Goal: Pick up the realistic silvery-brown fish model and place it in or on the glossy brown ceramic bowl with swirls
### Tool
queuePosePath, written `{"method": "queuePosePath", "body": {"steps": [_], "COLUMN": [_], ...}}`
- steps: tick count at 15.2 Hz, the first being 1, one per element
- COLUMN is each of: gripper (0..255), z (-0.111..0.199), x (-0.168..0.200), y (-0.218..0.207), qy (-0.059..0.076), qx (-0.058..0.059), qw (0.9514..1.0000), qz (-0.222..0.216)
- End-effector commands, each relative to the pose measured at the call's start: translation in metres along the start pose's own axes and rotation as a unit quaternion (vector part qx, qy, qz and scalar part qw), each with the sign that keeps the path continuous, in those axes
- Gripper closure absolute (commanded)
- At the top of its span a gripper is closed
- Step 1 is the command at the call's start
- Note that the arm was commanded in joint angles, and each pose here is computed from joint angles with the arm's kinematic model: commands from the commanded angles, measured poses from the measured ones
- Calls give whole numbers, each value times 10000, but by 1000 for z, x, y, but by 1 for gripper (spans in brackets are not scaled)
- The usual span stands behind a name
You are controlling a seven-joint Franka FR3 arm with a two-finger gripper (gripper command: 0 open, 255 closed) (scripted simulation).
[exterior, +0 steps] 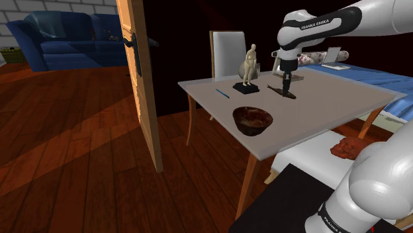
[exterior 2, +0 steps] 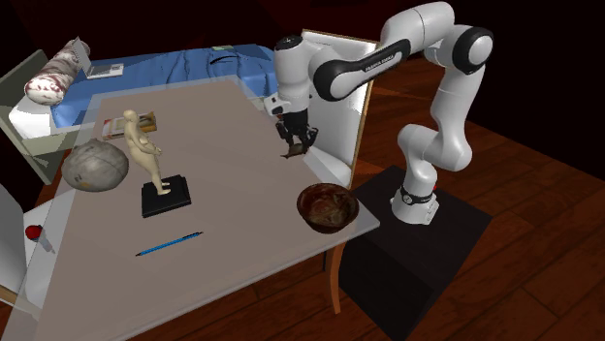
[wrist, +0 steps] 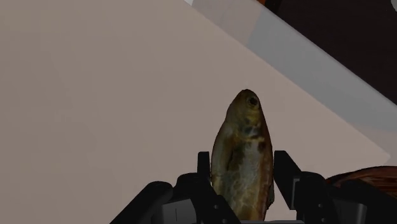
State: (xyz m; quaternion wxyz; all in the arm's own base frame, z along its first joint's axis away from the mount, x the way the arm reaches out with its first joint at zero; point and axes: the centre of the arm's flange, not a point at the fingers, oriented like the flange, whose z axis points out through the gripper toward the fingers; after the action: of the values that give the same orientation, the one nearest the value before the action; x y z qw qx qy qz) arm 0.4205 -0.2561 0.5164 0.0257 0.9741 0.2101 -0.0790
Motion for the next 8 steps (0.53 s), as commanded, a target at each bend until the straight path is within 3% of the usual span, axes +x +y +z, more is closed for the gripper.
{"method": "queuePosePath", "body": {"steps": [1, 8], "gripper": [255, 255], "z": [-2, -15], "x": [10, 57], "y": [-25, -103], "qy": [-5, -5], "qx": [-6, -6], "qw": [10000, 10000], "qz": [12, 12]}}
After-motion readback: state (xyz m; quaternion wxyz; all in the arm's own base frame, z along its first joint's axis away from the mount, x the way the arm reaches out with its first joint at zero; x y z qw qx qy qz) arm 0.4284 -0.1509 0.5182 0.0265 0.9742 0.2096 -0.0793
